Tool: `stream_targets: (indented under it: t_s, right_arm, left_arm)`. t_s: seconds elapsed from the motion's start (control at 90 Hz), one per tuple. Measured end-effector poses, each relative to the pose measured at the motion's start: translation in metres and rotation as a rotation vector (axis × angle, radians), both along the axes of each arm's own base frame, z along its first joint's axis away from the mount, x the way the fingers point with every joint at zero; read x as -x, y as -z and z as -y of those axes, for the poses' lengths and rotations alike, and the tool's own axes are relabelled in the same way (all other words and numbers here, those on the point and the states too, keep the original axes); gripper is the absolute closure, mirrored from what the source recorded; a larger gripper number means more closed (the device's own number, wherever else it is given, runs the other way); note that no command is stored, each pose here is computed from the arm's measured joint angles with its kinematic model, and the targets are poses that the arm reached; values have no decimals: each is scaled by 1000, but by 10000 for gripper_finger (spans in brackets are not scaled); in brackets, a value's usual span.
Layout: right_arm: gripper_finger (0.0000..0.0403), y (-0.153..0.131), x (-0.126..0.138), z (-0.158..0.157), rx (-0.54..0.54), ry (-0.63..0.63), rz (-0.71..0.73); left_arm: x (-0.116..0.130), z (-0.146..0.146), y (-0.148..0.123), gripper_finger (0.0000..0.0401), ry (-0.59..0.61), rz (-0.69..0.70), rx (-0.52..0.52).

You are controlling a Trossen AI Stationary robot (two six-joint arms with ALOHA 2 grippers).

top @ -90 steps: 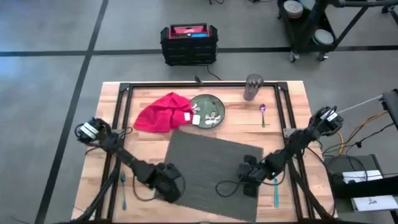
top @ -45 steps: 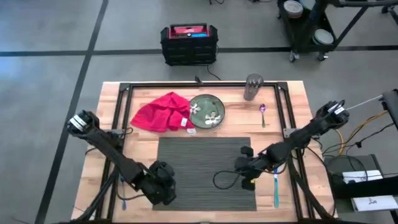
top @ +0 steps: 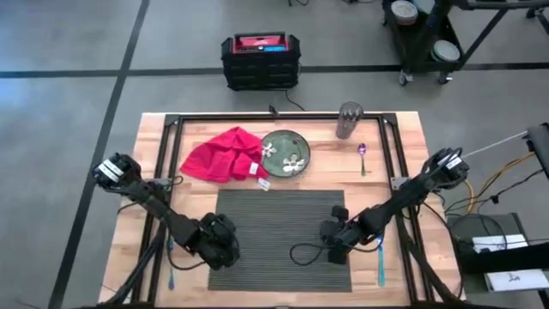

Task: Set table place
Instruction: Prepare the gray tablemat, then fold the red table napkin

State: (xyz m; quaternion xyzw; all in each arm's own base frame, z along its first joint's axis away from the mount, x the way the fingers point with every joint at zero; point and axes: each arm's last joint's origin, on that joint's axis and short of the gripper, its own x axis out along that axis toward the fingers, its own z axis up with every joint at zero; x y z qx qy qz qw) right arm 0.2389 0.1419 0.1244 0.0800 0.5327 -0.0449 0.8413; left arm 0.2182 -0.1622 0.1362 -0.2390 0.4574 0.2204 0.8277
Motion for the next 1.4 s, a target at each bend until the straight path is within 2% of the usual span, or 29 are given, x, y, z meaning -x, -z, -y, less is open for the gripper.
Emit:
stream_targets:
  t_s: [0.089, 0.2, 0.311, 0.433, 0.522, 0.589, 0.778, 0.911, 1.022, 1.2, 1.4]
  right_arm:
    - [400, -7, 2, 1, -8, -14, 2]
    - [400, -25, 9, 5, -16, -37, -23]
    - [400, -57, 13, 9, -52, -55, 61]
    - [400, -78, 16, 19, -12, -59, 178]
    - [400, -89, 15, 31, 39, 5, 252]
    - [397, -92, 12, 42, 58, 36, 265]
    - [353, -95, 3, 73, 161, 37, 260]
    - [307, -91, -6, 97, 242, 38, 227]
    - [273, -85, -13, 112, 286, 43, 209]
    - [239, -76, -30, 124, 348, -10, 230]
    - [229, -62, -47, 129, 409, -75, 256]
  left_arm:
    - [1, -1, -1, 364, 1, 7, 9]
    - [-1, 1, -19, 364, 32, 47, 29]
    - [-4, 0, -49, 364, 94, 105, 33]
    - [-5, -9, -79, 364, 151, 196, -30]
    - [-5, -25, -95, 359, 71, 281, -93]
    - [-5, -42, -103, 346, 22, 285, -131]
    - [-17, -96, -99, 275, 28, 104, -317]
    - [-32, -130, -83, 224, 170, -74, -412]
    - [-41, -150, -69, 198, 240, -193, -474]
    - [-51, -169, -44, 196, 314, -360, -535]
    - [-59, -177, -26, 242, 303, -459, -666]
